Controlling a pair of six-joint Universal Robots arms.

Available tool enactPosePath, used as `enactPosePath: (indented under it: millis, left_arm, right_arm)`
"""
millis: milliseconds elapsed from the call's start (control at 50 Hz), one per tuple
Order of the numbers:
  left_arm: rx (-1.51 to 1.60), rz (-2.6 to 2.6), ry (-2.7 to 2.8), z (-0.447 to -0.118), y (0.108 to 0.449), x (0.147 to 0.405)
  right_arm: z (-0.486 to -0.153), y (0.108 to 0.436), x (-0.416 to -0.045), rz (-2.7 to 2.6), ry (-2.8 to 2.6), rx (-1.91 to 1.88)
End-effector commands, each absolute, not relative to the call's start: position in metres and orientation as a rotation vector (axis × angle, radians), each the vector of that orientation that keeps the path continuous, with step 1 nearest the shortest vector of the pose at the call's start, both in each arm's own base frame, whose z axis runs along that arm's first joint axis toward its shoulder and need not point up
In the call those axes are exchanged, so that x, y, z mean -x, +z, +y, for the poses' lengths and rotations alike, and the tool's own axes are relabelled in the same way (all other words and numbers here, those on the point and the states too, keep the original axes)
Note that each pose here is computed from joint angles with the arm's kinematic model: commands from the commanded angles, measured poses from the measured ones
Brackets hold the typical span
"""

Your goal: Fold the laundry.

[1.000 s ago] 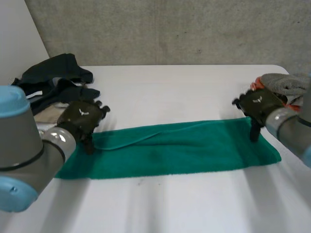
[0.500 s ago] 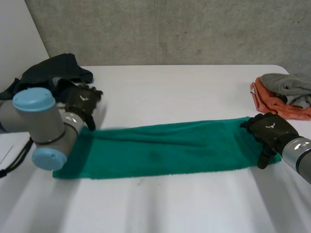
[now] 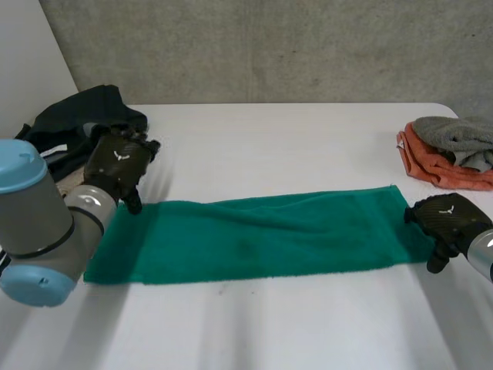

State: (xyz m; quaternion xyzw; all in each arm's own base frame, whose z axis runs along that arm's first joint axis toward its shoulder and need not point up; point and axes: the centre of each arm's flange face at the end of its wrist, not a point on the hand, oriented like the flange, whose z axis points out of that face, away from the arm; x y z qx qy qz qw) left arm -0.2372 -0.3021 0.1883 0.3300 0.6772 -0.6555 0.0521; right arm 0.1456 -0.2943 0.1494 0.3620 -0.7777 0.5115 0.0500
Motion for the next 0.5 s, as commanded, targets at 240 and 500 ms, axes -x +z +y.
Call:
enactPosePath:
  millis: [240,500]
  left_arm:
    - [-1.019,2.038,-2.030,-0.291,0.198,0.242]
    - [-1.003,2.016,-2.065,-0.280,0.211,0.238]
  right_arm:
    - [-0.337,0.142,-0.087,-2.211,1.553,-0.837]
    - [-0.336,0.159,-0.073,-2.180,1.671,-0.949]
